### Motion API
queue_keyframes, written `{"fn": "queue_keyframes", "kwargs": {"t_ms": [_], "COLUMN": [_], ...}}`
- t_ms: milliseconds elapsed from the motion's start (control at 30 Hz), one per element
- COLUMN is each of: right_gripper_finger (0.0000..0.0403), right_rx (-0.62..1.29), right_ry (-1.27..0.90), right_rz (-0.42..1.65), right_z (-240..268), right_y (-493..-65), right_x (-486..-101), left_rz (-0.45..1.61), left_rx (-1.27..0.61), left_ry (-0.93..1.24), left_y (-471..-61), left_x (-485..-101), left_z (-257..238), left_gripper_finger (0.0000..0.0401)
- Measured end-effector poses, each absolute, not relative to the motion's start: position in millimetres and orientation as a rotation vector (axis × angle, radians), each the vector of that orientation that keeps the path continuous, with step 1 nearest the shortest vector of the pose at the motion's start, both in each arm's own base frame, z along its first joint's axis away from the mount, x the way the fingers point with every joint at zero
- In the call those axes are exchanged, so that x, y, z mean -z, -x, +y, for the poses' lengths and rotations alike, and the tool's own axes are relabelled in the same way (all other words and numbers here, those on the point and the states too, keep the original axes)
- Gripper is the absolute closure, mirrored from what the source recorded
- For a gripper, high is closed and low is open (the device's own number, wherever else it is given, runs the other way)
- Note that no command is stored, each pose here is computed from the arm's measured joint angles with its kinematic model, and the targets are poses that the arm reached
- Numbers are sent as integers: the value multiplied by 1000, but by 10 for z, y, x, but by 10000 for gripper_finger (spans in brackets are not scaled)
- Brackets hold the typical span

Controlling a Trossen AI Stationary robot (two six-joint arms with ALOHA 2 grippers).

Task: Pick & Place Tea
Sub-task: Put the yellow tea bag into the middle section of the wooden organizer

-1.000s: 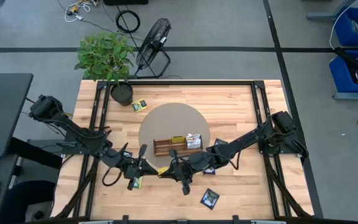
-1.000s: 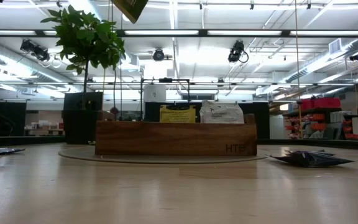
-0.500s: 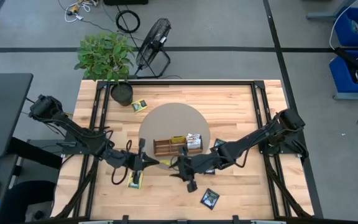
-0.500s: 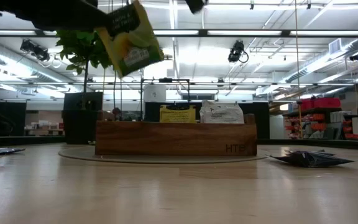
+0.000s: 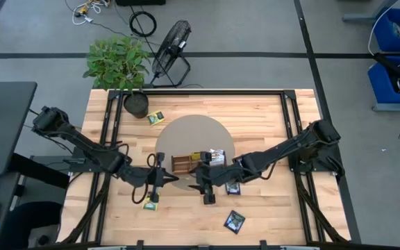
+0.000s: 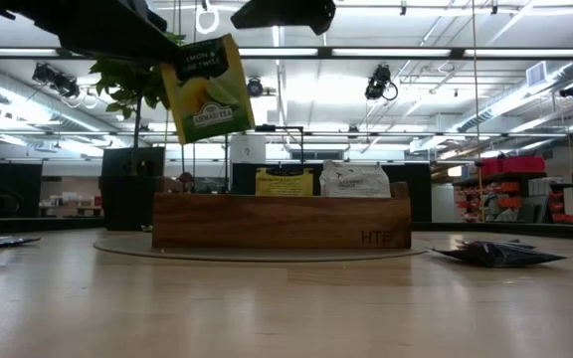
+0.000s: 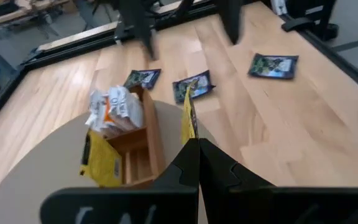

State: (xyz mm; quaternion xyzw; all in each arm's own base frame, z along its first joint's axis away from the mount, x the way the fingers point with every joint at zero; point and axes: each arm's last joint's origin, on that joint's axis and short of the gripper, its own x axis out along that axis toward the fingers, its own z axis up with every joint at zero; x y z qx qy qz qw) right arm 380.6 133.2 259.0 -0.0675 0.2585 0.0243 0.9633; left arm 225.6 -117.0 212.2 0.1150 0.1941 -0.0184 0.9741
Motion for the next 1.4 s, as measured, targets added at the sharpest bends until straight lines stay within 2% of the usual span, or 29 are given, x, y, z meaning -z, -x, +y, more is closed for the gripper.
{"fn": "queue_keyframes", "kwargs": {"t_ms": [467, 833, 1200, 1400], "right_gripper_finger": [197, 197, 198, 226], "right_rx": [-83, -10, -47, -43], "right_ry": [54, 68, 38, 37], "right_rz": [580, 612, 621, 636], "right_z": [1145, 992, 920, 909], "right_y": [-3863, -3884, -3905, -3899], "right_x": [-2587, -2557, -2553, -2542], "left_rz": [443, 417, 420, 411], "left_rx": [15, 42, 25, 19], "left_ry": [-186, -211, -208, -196], "left_y": [-2395, -2413, -2447, -2471], "left_x": [-2206, -2232, -2233, -2244], "left_z": [-983, -982, -902, -853], "left_gripper_finger": [399, 399, 399, 399]}}
